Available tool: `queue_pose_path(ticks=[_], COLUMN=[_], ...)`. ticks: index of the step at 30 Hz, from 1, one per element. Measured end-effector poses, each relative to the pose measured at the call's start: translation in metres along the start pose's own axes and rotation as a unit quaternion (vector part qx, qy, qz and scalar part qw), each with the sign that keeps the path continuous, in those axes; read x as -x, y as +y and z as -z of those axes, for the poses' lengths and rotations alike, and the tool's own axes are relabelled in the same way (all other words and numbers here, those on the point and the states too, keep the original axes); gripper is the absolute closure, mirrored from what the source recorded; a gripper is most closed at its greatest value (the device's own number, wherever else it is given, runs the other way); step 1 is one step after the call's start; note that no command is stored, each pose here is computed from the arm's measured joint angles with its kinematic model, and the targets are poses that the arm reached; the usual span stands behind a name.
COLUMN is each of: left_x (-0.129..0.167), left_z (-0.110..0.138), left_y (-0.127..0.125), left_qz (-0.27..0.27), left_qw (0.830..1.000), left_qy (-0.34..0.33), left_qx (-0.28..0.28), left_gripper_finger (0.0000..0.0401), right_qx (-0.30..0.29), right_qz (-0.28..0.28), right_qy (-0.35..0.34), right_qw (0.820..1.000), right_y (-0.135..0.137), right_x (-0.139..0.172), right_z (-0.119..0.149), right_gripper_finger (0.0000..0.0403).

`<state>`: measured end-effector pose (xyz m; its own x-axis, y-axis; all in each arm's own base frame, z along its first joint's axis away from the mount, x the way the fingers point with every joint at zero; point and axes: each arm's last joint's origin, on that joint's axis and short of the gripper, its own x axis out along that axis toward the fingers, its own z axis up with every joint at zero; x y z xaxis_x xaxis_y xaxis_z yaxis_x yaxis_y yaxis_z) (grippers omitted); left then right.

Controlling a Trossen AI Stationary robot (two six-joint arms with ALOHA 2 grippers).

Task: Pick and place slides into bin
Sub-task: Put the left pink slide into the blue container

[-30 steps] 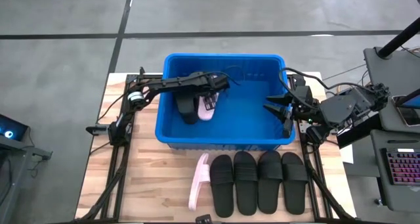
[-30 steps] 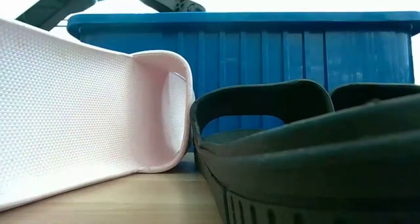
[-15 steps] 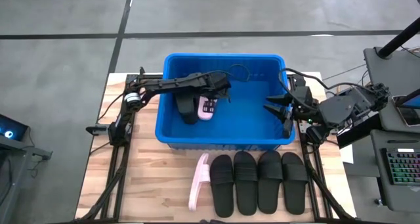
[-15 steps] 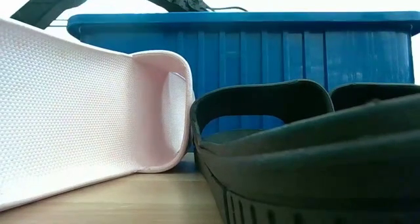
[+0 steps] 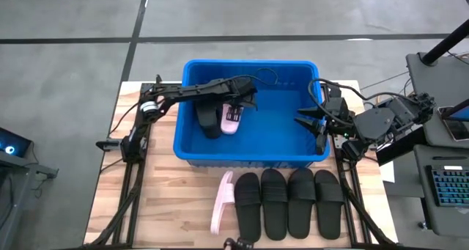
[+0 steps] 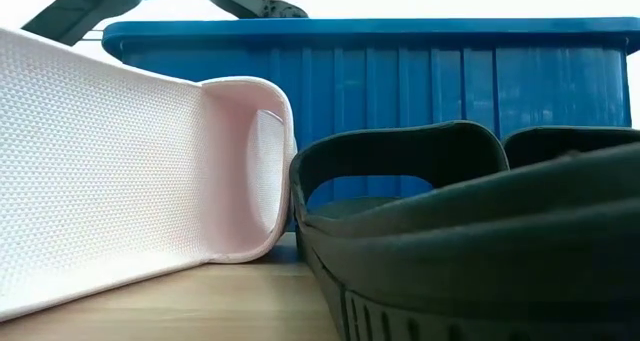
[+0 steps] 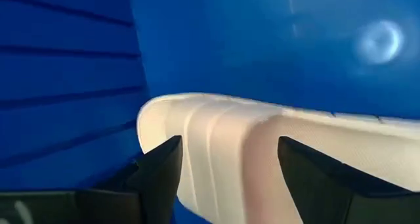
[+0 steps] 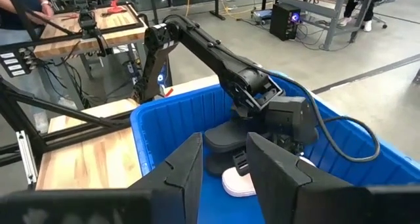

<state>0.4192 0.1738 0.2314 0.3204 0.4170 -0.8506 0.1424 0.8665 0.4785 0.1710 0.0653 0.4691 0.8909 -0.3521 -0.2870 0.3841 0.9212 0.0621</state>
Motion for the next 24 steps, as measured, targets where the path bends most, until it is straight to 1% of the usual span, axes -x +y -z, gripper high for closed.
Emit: queue_pose_path(ticks=[6, 10, 12, 16, 24], left_x=[-0.008, -0.01, -0.011, -0.014, -0.025], left_z=[0.0, 0.002, 0.003, 0.007, 0.015], left_y=[-0.003, 0.002, 0.003, 0.004, -0.002], left_qz=[0.007, -0.013, -0.014, -0.011, 0.003], left_qw=[1.0, 1.0, 1.0, 1.0, 0.999], left_qy=[0.008, 0.012, 0.014, 0.018, 0.032], left_qx=[-0.011, -0.005, -0.003, 0.0, -0.002], left_gripper_finger=[0.0184, 0.0196, 0.0208, 0.025, 0.0357], right_qx=[0.008, 0.012, 0.012, 0.012, 0.01], right_qz=[0.003, 0.004, 0.004, 0.004, 0.004], right_qy=[0.006, 0.009, 0.009, 0.009, 0.009], right_qw=[1.0, 1.0, 1.0, 1.0, 1.0], right_y=[-0.001, -0.001, -0.001, -0.001, -0.001], right_x=[0.0, 0.0, 0.0, 0.0, 0.0], right_z=[0.002, 0.002, 0.002, 0.002, 0.002], right_gripper_finger=[0.0296, 0.0294, 0.0294, 0.0294, 0.0299])
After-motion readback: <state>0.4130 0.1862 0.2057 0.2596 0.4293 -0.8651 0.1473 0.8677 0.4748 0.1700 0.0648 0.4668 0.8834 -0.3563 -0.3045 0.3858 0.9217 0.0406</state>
